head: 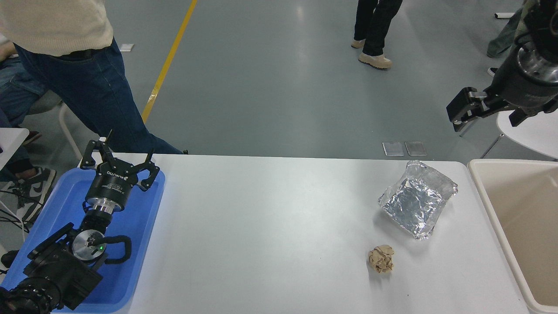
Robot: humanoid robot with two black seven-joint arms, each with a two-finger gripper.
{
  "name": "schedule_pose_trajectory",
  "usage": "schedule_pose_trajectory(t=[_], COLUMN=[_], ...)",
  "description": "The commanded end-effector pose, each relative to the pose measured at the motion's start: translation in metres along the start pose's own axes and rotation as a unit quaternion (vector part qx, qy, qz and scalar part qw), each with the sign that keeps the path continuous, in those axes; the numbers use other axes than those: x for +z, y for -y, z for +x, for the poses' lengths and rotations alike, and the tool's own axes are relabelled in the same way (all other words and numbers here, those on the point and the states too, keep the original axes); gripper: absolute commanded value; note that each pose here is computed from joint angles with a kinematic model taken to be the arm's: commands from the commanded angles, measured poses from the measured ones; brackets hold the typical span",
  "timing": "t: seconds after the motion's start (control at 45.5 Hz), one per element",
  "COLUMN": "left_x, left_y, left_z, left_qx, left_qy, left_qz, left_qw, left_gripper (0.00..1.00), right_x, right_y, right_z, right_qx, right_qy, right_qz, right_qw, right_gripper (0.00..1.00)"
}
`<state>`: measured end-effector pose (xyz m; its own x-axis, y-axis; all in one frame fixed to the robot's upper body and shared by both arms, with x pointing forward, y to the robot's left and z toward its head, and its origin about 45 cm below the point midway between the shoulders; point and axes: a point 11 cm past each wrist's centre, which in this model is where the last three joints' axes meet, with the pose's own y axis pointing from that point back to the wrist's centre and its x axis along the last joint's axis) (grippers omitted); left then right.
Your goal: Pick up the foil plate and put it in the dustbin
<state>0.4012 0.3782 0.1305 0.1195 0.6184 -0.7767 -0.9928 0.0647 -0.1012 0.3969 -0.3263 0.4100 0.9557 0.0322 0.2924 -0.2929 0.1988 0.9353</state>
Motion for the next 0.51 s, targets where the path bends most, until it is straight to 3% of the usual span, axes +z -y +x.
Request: schedule_pose_trajectory(t=[0.0,0.484], left_x=[0.0,0.001], left_y=[0.0,-0.001], left_z=[0.0,0.001], left_qx=[-0.001,0.001], left_qy=[0.0,0.001], left_qz=[-0.001,-0.001], left_qw=[1.0,1.0], left_gripper=[1.0,1.0], right_x=[-0.001,-0.006], right_y=[0.003,-0.012], right_z=[-0.001,0.006], right_qx=[-0.003,0.016], right_qy=[-0.001,-0.005], right_qz=[0.0,0.007], right_qw=[1.0,1.0], right_gripper=[1.0,1.0])
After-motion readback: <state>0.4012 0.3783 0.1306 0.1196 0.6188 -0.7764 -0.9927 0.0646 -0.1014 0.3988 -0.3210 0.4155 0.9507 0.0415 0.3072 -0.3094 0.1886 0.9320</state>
